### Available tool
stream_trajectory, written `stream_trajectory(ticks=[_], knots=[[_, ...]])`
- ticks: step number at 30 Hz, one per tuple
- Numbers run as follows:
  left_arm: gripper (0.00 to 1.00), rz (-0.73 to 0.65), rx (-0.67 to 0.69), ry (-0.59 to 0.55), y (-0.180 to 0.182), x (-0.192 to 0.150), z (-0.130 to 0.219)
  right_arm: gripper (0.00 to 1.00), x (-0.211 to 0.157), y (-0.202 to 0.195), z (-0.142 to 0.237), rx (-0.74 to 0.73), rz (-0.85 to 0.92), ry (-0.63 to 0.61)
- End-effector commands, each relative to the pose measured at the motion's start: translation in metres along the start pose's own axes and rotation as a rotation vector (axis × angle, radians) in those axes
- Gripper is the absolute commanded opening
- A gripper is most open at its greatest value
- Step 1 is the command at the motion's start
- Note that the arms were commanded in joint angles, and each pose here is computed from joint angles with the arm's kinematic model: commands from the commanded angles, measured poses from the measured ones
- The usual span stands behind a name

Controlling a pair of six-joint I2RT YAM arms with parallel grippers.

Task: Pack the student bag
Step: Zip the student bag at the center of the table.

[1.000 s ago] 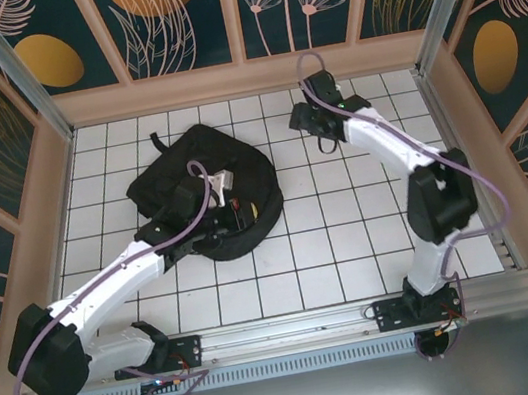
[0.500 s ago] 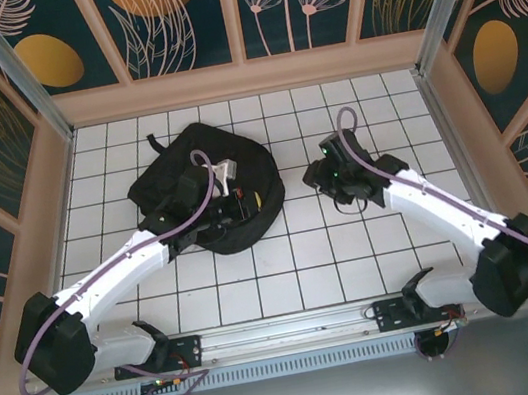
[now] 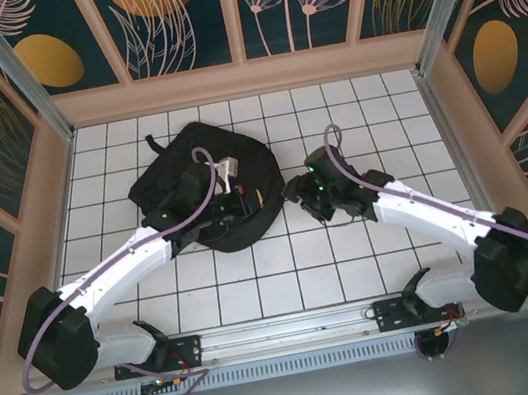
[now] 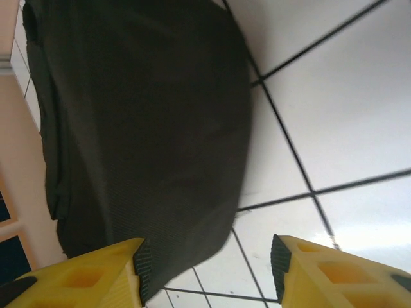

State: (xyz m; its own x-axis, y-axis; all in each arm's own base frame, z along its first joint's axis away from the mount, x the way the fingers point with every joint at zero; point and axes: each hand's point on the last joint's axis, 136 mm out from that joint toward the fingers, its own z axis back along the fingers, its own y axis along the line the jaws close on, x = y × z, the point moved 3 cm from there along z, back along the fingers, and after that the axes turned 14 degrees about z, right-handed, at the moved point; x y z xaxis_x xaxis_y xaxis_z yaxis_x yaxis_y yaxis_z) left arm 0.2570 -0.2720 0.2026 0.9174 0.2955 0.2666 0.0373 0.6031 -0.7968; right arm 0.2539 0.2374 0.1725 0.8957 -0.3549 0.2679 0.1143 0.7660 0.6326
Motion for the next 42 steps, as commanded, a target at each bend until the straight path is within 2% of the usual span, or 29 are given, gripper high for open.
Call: stream_trajectory(ticks=[1, 7, 11, 15, 19, 21, 26, 31, 42], knots=[[0.0, 0.005, -0.085, -0.029, -0.013, 0.0, 0.011, 0.52, 0.012, 0.032, -0.008, 0.062, 0.065, -0.006], [0.0, 0.016, -0.077, -0.042, -0.004, -0.005, 0.016, 0.49, 0.005, 0.054, -0.036, 0.048, 0.121, 0.053], [0.0, 0.013, -0.071, -0.04, -0.003, -0.006, 0.017, 0.43, -0.007, 0.049, -0.054, 0.016, 0.113, 0.116], [0.0, 0.003, -0.063, -0.046, -0.002, -0.006, 0.018, 0.26, -0.012, 0.048, -0.055, 0.017, 0.103, 0.117], [0.0, -0.006, -0.044, -0.058, 0.0, -0.005, 0.021, 0.12, -0.013, 0.051, -0.052, -0.002, 0.124, 0.106], [0.0, -0.008, -0.033, -0.061, 0.001, -0.005, 0.023, 0.0, -0.014, 0.047, -0.051, -0.018, 0.129, 0.103], [0.0, -0.012, 0.011, -0.071, 0.013, -0.009, 0.03, 0.0, -0.008, 0.033, -0.053, -0.06, 0.124, 0.087], [0.0, 0.012, 0.093, -0.076, 0.034, -0.017, 0.038, 0.0, 0.007, 0.022, -0.049, -0.146, 0.192, 0.034], [0.0, 0.002, 0.171, -0.107, 0.047, -0.02, 0.058, 0.0, 0.026, 0.0, -0.04, -0.232, 0.258, -0.016]])
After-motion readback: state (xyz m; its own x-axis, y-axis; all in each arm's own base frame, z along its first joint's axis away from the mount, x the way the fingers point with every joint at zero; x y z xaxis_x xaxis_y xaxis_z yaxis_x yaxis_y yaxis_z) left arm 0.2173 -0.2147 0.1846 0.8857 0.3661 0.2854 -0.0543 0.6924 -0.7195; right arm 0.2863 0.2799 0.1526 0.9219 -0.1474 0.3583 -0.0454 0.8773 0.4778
